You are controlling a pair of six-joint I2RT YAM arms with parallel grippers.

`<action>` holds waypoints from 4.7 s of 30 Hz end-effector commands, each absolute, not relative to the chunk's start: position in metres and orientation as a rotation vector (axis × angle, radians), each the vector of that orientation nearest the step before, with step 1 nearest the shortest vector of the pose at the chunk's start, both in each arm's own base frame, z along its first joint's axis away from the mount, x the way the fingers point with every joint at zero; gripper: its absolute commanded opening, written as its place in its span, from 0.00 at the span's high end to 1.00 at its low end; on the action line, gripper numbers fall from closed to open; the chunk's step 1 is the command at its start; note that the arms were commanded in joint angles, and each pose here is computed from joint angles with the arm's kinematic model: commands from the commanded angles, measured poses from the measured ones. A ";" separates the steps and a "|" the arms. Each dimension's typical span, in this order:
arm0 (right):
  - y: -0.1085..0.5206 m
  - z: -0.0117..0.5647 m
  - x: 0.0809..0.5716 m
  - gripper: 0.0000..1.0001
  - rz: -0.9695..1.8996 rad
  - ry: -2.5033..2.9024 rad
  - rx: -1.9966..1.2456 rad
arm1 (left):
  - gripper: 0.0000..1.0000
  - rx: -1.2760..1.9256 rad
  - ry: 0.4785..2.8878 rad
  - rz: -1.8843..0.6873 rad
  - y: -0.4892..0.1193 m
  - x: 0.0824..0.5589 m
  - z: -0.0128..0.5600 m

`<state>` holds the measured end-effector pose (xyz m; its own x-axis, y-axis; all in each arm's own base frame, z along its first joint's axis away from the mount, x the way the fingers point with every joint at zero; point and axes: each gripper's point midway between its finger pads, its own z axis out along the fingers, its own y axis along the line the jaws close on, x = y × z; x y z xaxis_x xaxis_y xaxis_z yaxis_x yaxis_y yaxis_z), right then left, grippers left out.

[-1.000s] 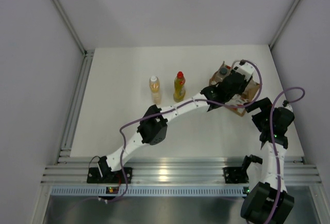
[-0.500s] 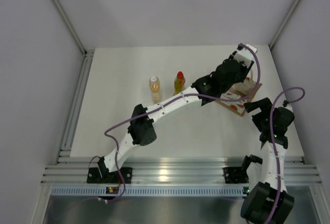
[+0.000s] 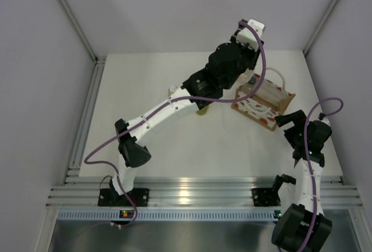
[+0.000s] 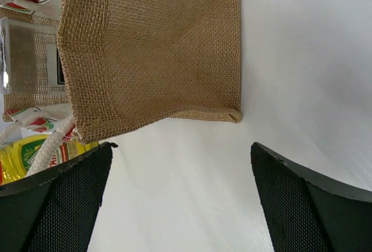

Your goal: Take the personal care products out of the canvas bag

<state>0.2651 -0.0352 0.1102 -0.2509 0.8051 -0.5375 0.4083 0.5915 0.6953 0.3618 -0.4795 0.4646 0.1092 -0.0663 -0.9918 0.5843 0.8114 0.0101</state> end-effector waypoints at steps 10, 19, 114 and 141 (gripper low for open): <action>-0.045 0.123 0.269 0.01 0.491 1.834 0.955 | 1.00 0.090 1.313 -0.384 -0.265 0.415 0.542; -0.044 0.123 0.269 0.00 0.498 1.835 0.953 | 1.00 -0.127 1.375 -0.190 -0.117 0.468 0.505; -0.049 0.124 0.264 0.01 0.435 1.828 0.928 | 0.28 0.618 1.816 -0.661 -0.510 0.391 0.273; -0.049 0.125 0.264 0.01 0.440 1.826 0.930 | 0.26 0.580 1.946 -0.532 -0.520 0.428 0.188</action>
<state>0.2634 -0.0419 0.1169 -0.2265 0.7740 -0.5913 0.4008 0.6273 0.6677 0.4186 -0.5209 0.1794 -0.3868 0.1959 -0.9011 0.6141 0.7837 -0.0932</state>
